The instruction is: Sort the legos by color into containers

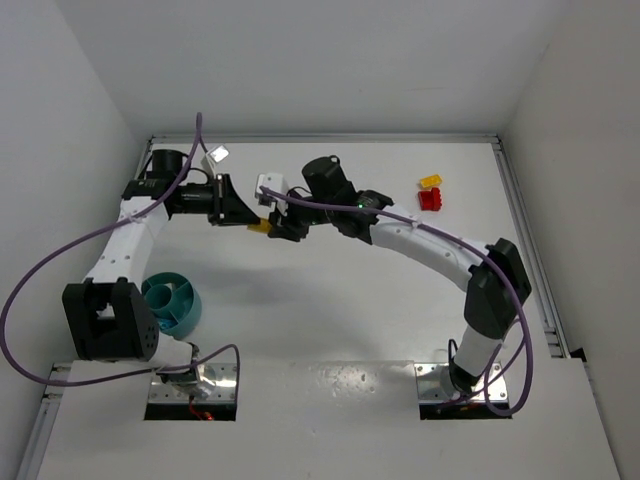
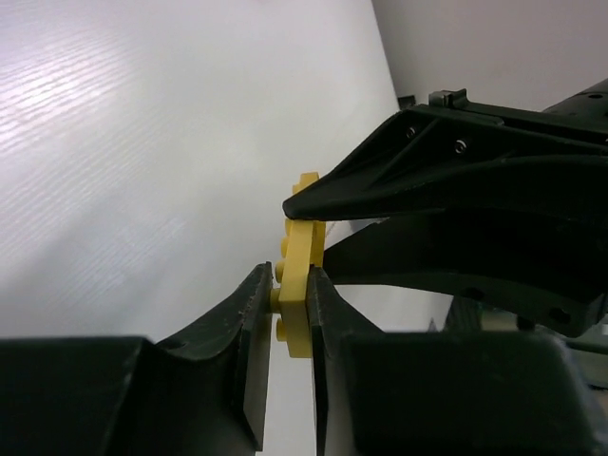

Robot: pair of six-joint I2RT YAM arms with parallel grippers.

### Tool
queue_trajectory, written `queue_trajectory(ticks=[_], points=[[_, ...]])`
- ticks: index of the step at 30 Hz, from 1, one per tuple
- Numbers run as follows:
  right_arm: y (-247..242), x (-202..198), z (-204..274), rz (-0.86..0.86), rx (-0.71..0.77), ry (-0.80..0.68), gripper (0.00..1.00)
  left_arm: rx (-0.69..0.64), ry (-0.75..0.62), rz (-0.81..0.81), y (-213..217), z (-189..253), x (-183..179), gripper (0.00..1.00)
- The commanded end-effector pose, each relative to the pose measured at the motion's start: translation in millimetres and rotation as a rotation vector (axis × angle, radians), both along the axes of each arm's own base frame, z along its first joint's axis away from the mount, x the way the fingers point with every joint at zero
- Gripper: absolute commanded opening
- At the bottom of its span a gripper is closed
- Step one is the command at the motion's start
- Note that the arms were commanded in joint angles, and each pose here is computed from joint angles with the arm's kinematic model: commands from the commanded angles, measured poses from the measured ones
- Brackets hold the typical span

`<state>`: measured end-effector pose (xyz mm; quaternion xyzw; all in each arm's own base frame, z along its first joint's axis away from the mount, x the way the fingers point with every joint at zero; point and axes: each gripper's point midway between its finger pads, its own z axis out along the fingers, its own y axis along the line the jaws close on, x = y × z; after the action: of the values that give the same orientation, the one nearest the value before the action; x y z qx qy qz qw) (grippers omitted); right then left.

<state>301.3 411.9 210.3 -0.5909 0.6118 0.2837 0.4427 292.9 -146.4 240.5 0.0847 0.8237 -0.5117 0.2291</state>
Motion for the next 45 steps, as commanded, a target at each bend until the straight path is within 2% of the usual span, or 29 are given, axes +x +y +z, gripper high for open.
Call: queue_trajectory(ticks=[1, 2, 3, 4, 5, 8, 9, 11, 12, 15, 16, 19, 23, 32, 38, 45], points=[[3.4, 15.6, 14.6, -0.085, 0.041, -0.021, 0.23, 0.089, -0.174, -0.025, 4.7, 23.1, -11.2, 0.11], [1.8, 16.3, 18.2, -0.101, 0.053, -0.025, 0.34, 0.110, -0.186, -0.017, 9.0, 22.1, -11.9, 0.08], [1.1, 14.6, 23.4, -0.110, 0.066, -0.013, 0.61, 0.137, -0.193, -0.007, 11.8, 20.2, -12.1, 0.06], [-2.3, 17.1, 25.8, -0.126, 0.079, -0.007, 0.61, 0.152, -0.193, -0.005, 13.4, 17.6, -12.1, 0.05], [-2.8, 12.8, 26.4, -0.120, 0.086, 0.011, 0.78, 0.179, -0.221, -0.002, 18.4, 20.6, -12.6, 0.02], [-17.0, 7.6, 42.9, -0.131, 0.121, 0.035, 0.94, 0.310, -0.300, 0.030, 41.4, 27.5, -3.8, 0.00], [-22.0, 2.7, 42.4, -0.132, 0.111, 0.044, 0.96, 0.362, -0.294, 0.006, 52.8, 18.3, -3.9, 0.00], [-34.7, -7.4, 44.2, -0.127, 0.110, 0.053, 0.98, 0.478, -0.327, 0.023, 77.6, 23.3, 5.3, 0.00], [-44.1, -9.8, 36.1, -0.148, 0.083, 0.094, 0.98, 0.519, -0.309, -0.025, 88.2, 15.4, 0.0, 0.00], [-68.9, -11.9, 8.8, -0.213, -0.002, 0.214, 0.98, 0.696, -0.309, 0.050, 141.3, 21.5, 6.7, 0.00], [-81.5, -7.3, 0.2, -0.246, -0.019, 0.254, 0.98, 0.810, -0.312, 0.076, 163.2, 22.2, 5.2, 0.00], [-107.4, -4.1, -17.9, -0.308, -0.046, 0.368, 0.98, 1.039, -0.373, 0.054, 194.8, 30.3, -9.2, 0.00], [-126.8, 3.7, -39.7, -0.348, -0.076, 0.471, 0.97, 1.208, -0.353, -0.001, 216.8, 18.7, -38.1, 0.00], [-153.9, 25.6, -57.8, -0.409, -0.117, 0.581, 0.95, 1.318, -0.255, 0.015, 235.5, -7.3, -90.8, 0.00], [-160.8, 32.8, -62.6, -0.398, -0.135, 0.631, 0.94, 1.306, -0.231, 0.056, 233.6, -11.6, -99.6, 0.00], [-170.6, 38.0, -67.7, -0.407, -0.179, 0.650, 0.93, 1.282, -0.150, 0.005, 229.6, -40.5, -111.0, 0.00]])
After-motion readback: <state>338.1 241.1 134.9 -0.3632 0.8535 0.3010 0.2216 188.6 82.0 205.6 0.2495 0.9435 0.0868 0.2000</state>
